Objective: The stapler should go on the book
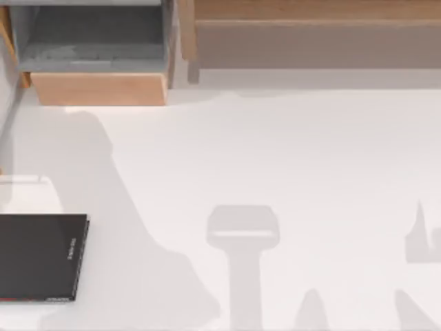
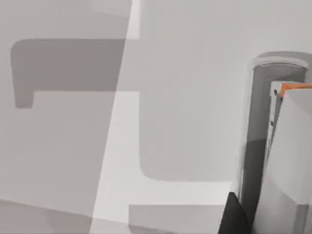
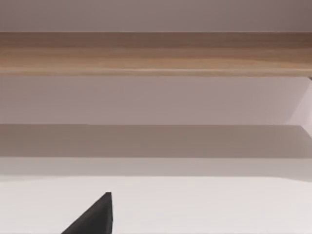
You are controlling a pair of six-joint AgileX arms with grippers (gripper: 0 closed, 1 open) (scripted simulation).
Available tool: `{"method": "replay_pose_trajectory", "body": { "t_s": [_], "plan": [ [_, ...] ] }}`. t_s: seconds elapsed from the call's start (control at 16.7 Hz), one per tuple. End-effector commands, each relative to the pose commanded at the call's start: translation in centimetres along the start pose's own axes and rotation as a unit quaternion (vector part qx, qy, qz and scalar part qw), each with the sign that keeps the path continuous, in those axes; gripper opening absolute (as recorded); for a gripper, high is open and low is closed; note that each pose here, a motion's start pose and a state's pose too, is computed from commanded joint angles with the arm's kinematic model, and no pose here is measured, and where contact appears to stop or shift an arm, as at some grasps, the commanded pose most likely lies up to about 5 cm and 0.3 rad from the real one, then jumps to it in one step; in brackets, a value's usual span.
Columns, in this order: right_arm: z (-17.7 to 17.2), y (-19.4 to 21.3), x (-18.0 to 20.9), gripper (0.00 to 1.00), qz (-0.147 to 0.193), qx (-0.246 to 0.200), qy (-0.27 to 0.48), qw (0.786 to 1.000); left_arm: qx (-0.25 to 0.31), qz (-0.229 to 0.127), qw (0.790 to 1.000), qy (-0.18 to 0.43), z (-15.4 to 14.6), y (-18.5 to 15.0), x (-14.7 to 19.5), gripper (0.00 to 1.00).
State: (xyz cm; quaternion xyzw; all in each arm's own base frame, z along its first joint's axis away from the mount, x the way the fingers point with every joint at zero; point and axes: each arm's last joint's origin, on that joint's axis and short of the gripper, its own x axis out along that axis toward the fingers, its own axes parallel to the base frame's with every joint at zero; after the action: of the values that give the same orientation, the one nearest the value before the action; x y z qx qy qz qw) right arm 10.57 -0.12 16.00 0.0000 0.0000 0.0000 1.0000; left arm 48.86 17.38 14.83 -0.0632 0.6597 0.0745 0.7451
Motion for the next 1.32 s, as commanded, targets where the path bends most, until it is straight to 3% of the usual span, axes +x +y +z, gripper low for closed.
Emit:
{"method": "replay_pose_trajectory", "body": {
  "t_s": [0.36, 0.78, 1.02, 1.32],
  "plan": [
    [0.0, 0.0, 0.0, 1.0, 0.0, 0.0, 0.0, 1.0, 0.002, 0.004, 0.999, -0.053, -1.4, -0.9, -6.9, 0.0],
    [0.0, 0.0, 0.0, 1.0, 0.0, 0.0, 0.0, 1.0, 0.064, 0.008, 0.99, -0.128, -7.3, -7.2, -15.0, 0.0],
    [0.0, 0.0, 0.0, 1.0, 0.0, 0.0, 0.0, 1.0, 0.099, 0.002, 0.987, -0.126, -12.7, -10.6, -15.4, 0.0],
    [0.0, 0.0, 0.0, 1.0, 0.0, 0.0, 0.0, 1.0, 0.112, -0.004, 0.991, -0.072, -19.6, -12.2, -11.8, 0.0]
  ]
}}
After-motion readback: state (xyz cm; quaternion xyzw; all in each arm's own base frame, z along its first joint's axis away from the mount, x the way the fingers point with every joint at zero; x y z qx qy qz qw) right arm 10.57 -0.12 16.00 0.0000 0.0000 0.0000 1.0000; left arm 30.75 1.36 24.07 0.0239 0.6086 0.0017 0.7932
